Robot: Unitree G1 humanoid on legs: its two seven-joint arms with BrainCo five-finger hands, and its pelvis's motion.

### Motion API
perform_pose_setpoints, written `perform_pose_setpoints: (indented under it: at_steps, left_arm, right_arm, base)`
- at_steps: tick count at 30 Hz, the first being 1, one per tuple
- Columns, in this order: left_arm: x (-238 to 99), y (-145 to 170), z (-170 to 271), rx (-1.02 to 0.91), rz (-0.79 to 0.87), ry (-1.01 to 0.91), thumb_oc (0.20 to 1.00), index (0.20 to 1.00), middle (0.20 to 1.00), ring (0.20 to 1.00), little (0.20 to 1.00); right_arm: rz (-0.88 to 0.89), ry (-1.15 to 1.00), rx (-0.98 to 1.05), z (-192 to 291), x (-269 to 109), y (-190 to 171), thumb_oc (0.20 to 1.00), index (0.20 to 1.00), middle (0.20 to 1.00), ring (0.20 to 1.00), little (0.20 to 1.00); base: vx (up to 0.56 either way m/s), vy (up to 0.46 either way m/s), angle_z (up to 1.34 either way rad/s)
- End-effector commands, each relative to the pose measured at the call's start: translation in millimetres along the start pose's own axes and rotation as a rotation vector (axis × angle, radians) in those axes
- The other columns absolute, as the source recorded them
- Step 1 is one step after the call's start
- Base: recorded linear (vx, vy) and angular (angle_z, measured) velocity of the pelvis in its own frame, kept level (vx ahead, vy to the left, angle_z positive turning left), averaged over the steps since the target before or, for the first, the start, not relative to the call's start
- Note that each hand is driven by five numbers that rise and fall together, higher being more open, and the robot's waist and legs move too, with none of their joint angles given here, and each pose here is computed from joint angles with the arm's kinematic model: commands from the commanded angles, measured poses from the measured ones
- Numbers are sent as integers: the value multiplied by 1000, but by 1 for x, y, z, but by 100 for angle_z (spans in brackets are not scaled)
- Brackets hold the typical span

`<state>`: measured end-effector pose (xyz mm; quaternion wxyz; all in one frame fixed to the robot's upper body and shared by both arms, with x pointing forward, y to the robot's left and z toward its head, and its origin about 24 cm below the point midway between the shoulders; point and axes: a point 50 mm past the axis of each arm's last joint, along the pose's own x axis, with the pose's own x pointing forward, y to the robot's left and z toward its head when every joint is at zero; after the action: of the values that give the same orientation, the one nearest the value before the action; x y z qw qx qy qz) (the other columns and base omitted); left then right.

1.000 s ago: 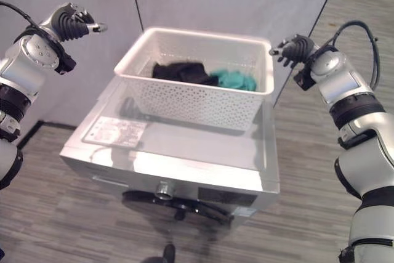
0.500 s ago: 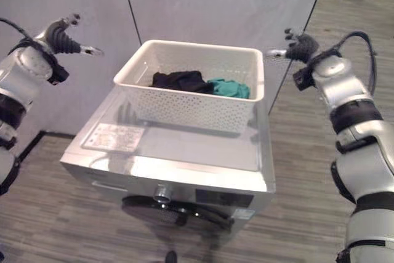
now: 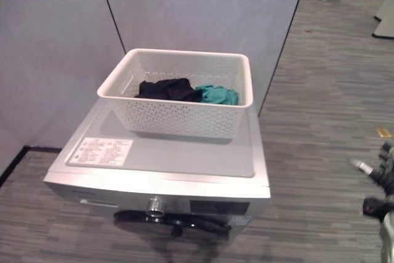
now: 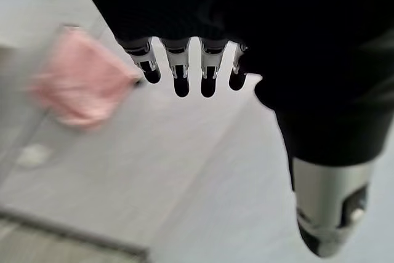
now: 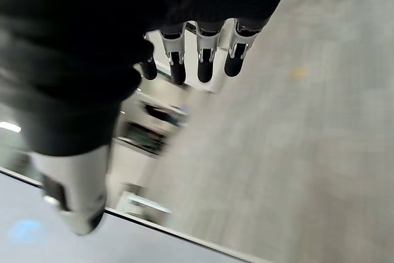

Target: Grab the laundry basket,head to the washer,open it,put in the laundry and shut it.

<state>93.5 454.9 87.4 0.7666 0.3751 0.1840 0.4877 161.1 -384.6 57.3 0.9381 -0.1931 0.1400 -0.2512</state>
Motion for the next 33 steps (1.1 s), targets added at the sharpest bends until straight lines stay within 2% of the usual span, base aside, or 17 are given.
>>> perform_pose_setpoints:
  at_steps: [1,2,3,4,5,6,7,9,12,15,17,20,25,33]
  left_arm:
    - [-1,1,1,-30,67,-31,1000,1000,1000,1000,1000]
    - [-12,-9,-16,-37,25,28,1000,1000,1000,1000,1000]
    - [-41,-45,-53,-42,-123,180,1000,1000,1000,1000,1000]
    - [-52,-64,-63,-54,-200,240,1000,1000,1000,1000,1000]
    - [-80,-105,-78,-81,-397,338,1000,1000,1000,1000,1000]
    - [-80,-106,-78,-84,-398,338,1000,1000,1000,1000,1000]
    - [-98,-129,-84,-102,-501,396,1000,1000,1000,1000,1000]
    - [-129,-171,-85,-163,-652,505,1000,1000,1000,1000,1000]
    - [-185,-212,-91,-116,-880,649,1000,1000,1000,1000,1000]
    - [-211,-230,-85,-11,-1010,631,1000,1000,1000,1000,1000]
    - [-215,-234,-82,23,-1040,606,1000,1000,1000,1000,1000]
    - [-222,-239,-78,157,-1106,508,1000,1000,1000,1000,1000]
    - [-222,-240,-76,192,-1112,469,1000,1000,1000,1000,1000]
    - [-221,-249,-62,220,-1144,370,1000,1000,1000,1000,1000]
  right_arm:
    - [4,-139,-31,24,2,5,1000,1000,1000,1000,1000]
    - [28,-81,-17,8,-3,11,1000,1000,1000,1000,1000]
    - [114,69,37,-30,-16,39,1000,1000,1000,1000,1000]
    - [157,140,54,-46,-22,51,1000,1000,1000,1000,1000]
    - [223,273,1,-75,-29,70,1000,1000,1000,1000,1000]
    - [221,272,0,-75,-28,70,1000,1000,1000,1000,1000]
    - [261,341,-60,-89,-32,82,1000,1000,1000,1000,1000]
    - [300,451,-58,-112,-35,106,1000,1000,1000,1000,1000]
    - [425,631,-176,-146,-58,139,1000,1000,1000,1000,1000]
    - [480,773,-208,-168,-82,158,1000,1000,1000,1000,1000]
    - [513,790,-228,-171,-89,165,1000,1000,1000,1000,1000]
    - [621,727,-277,-162,-92,191,1000,1000,1000,1000,1000]
    - [671,599,-290,-142,-81,211,1000,1000,1000,1000,1000]
    - [710,512,-367,-131,-72,216,1000,1000,1000,1000,1000]
  base:
    - [-67,-15,-5]
    - [-32,-13,-1]
    - [-57,-20,-3]
    - [-70,-16,0]
    - [-46,-2,-3]
    - [-86,1,3]
    - [-46,0,3]
    - [-60,-10,3]
    - [-15,-6,0]
    - [31,-35,6]
    - [22,-36,14]
    - [14,-46,7]
    - [-2,-18,-1]
    - [-49,-66,2]
